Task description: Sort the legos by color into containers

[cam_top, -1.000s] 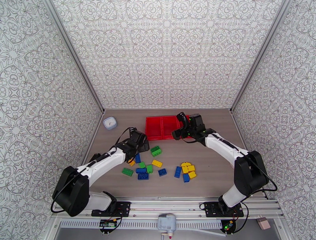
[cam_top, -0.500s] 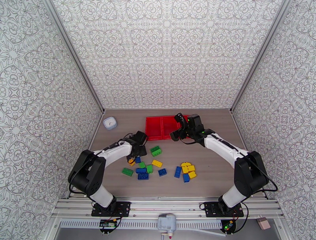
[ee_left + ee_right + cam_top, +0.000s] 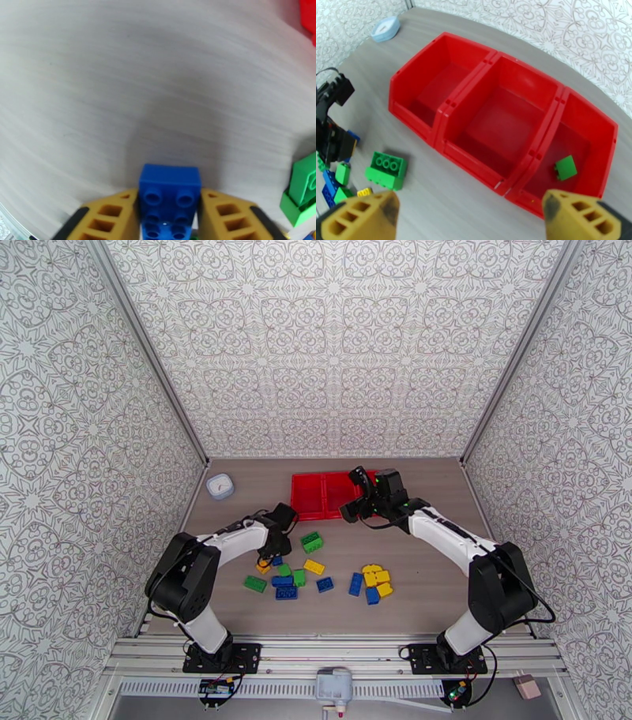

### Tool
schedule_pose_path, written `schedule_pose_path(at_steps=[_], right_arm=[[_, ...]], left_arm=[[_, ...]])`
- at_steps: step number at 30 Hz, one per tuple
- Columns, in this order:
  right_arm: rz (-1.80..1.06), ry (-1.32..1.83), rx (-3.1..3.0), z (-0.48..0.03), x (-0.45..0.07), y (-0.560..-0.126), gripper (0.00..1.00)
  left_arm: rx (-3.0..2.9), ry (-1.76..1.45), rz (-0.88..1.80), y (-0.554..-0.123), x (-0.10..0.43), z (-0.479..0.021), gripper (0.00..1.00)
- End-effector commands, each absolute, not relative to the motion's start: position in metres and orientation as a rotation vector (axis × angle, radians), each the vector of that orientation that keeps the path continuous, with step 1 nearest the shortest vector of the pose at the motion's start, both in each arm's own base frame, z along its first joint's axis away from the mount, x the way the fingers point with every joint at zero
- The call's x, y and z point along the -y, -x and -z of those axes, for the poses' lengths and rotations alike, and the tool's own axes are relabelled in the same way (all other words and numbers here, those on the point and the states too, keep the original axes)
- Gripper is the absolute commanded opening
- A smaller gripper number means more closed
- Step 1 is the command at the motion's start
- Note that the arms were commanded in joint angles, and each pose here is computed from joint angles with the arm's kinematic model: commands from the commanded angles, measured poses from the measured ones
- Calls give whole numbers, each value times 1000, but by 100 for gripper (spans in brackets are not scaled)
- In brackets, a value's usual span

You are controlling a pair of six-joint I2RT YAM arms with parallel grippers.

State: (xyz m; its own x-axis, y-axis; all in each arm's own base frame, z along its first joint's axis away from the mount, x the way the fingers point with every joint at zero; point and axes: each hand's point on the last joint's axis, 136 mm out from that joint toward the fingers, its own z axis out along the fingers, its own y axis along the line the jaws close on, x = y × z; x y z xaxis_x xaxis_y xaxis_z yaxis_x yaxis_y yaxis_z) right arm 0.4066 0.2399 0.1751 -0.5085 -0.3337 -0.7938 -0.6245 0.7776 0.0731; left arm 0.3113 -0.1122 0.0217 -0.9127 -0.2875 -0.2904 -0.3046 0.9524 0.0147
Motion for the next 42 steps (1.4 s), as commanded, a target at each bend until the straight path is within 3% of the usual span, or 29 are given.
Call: schedule_pose_path(at_steps=[1,12,23,38,42], right_arm=[[-444,720,-2145,-177,-238,-397,100],[-463,682,-2114,-187,-236,-393,100],[-476,631,-2105,-185,-233,-390,100],[-432,598,-2108,-186,-223,-388,100],[-394,533,-2150,-185,-214,-388,100]], left_arm=[[-2784,432,-53,-317,119,-35,36],[-2593,350,61,-341,140,-83,29],[-2304,316,264,-424,180,-154,27],[-2330,262,226,-513,202,-134,27],[-2323,254,252,-514,206,-137,38]])
